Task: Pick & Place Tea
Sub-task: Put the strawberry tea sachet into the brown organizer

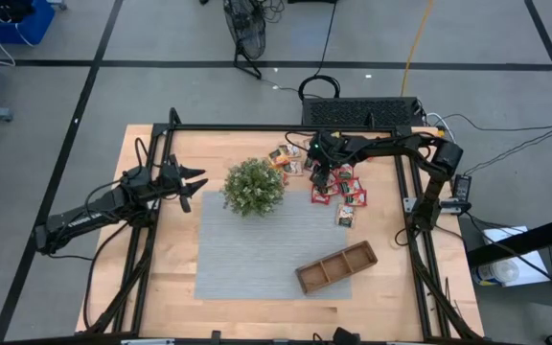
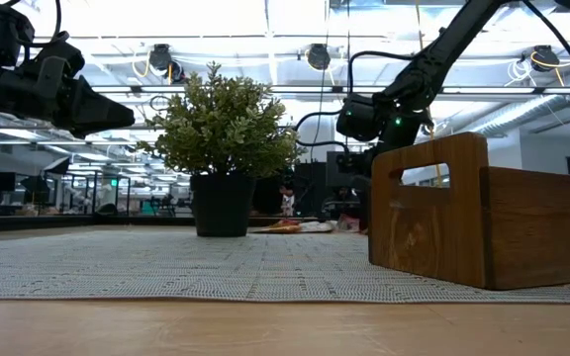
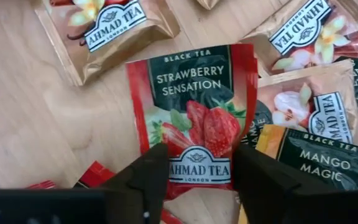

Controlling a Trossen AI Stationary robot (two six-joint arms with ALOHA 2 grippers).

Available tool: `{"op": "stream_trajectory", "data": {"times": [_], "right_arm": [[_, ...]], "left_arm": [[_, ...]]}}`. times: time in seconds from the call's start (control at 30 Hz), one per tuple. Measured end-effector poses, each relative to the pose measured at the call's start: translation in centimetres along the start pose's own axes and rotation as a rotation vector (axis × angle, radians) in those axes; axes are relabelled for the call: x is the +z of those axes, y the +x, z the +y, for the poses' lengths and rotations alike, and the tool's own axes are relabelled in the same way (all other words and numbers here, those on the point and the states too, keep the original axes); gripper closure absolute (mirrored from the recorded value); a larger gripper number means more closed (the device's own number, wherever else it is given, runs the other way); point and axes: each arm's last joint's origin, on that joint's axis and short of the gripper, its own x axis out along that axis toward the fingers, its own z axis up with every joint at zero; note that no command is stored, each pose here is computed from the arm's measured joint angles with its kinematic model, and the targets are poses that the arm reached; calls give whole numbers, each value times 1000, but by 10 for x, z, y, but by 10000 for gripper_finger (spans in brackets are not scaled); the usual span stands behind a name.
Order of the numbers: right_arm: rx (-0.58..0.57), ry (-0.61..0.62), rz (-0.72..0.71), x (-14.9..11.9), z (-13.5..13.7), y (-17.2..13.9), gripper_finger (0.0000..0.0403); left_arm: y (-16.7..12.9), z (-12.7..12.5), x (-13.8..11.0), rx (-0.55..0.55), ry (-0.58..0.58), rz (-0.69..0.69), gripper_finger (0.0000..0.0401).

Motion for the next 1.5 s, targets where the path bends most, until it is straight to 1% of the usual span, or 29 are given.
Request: {"op": "stream_trajectory", "data": {"times": [0.27, 0.5, 0.67, 0.8, 0.87, 0.97, 1.07, 1.23, 1.33, 1.5], "right_arm": [[-1, 0, -3, 0, 0, 0, 328], [-1, 1, -17, 2, 0, -1, 372], [5, -18, -40, 3, 5, -13, 380], [13, -29, -115, 9, 13, -34, 379], [22, -42, -133, 10, 18, -44, 380], [44, -27, -155, 8, 30, -65, 381], [74, -24, -136, 0, 44, -87, 381], [109, -27, -163, -16, 73, -123, 381], [125, -11, -162, -35, 89, -140, 381], [152, 81, -182, -75, 112, -162, 382]], "left_arm": [[0, 0, 0, 0, 0, 0, 254], [0, 0, 0, 0, 0, 0, 254], [0, 0, 0, 0, 0, 0, 254], [0, 0, 0, 0, 0, 0, 254], [0, 0, 0, 0, 0, -1, 254], [0, 0, 0, 0, 0, 0, 254], [0, 0, 0, 0, 0, 0, 254], [0, 0, 0, 1, 0, 0, 254], [0, 0, 0, 1, 0, 0, 254], [0, 0, 0, 1, 0, 0, 254]]}}
